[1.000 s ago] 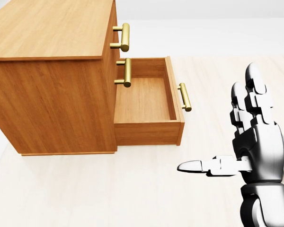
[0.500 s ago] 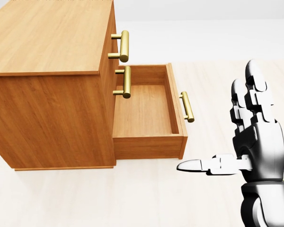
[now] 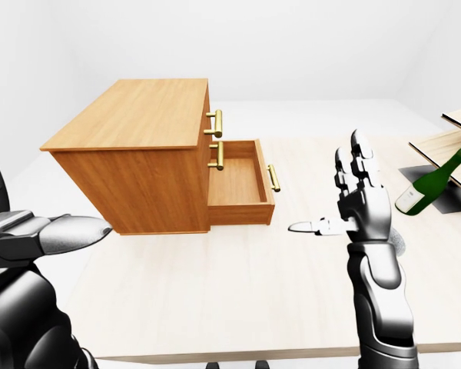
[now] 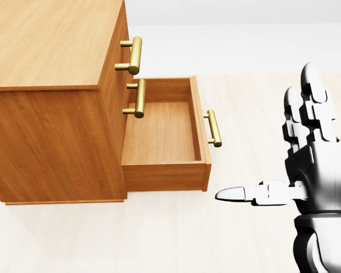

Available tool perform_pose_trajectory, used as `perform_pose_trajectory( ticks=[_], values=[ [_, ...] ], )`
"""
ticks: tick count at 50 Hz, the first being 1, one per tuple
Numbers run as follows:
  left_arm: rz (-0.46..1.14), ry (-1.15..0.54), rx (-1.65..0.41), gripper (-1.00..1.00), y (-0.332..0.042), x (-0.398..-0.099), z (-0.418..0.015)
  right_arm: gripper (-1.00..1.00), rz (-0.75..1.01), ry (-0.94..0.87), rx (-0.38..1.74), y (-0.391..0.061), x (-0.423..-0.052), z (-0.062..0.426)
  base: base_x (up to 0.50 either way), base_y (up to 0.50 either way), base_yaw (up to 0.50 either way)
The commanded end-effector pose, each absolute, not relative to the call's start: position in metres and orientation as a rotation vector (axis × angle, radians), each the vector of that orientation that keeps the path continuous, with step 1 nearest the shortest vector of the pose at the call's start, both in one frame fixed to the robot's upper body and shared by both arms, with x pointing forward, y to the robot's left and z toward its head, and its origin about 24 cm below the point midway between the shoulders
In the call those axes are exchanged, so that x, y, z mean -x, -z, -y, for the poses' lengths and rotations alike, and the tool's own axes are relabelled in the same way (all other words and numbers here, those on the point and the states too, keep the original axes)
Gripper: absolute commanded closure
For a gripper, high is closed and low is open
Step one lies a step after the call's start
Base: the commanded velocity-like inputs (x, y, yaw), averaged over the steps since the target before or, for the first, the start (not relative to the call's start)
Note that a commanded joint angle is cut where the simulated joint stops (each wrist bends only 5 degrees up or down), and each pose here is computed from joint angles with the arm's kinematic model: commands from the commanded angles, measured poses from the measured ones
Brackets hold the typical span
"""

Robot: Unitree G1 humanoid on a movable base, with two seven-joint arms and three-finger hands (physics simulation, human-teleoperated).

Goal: Put the bowl on top of the cabinet.

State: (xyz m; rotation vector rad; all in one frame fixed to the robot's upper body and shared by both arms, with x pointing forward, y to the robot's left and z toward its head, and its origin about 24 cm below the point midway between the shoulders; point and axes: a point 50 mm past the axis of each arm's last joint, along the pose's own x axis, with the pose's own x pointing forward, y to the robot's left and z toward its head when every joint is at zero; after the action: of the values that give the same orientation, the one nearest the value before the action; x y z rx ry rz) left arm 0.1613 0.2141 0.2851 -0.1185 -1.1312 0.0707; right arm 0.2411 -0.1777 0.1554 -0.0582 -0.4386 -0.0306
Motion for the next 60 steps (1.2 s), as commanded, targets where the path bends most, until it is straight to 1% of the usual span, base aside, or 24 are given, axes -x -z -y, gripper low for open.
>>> perform_pose_trajectory(
  ticks=[1,32,42,60],
  values=[
    [1.132,-0.071,0.130,-1.00,-0.286,-0.161,-0.215,-1.00,0.465,0.055,0.101,-0.163,-0.244,0.184,0.00,0.00,0.00],
    [1.137,-0.075,0.147,-1.00,-0.288,-0.160,-0.218,-1.00,0.546,0.110,0.347,-0.195,-0.252,0.208,0.00,0.00,0.00],
    [1.138,-0.073,0.144,-1.00,-0.288,-0.160,-0.217,-1.00,0.511,0.114,0.437,-0.193,-0.255,0.216,0.00,0.00,0.00],
    [1.145,-0.073,0.146,-1.00,-0.289,-0.159,-0.218,-1.00,0.492,0.107,0.617,-0.200,-0.247,0.222,0.00,0.00,0.00]
  ],
)
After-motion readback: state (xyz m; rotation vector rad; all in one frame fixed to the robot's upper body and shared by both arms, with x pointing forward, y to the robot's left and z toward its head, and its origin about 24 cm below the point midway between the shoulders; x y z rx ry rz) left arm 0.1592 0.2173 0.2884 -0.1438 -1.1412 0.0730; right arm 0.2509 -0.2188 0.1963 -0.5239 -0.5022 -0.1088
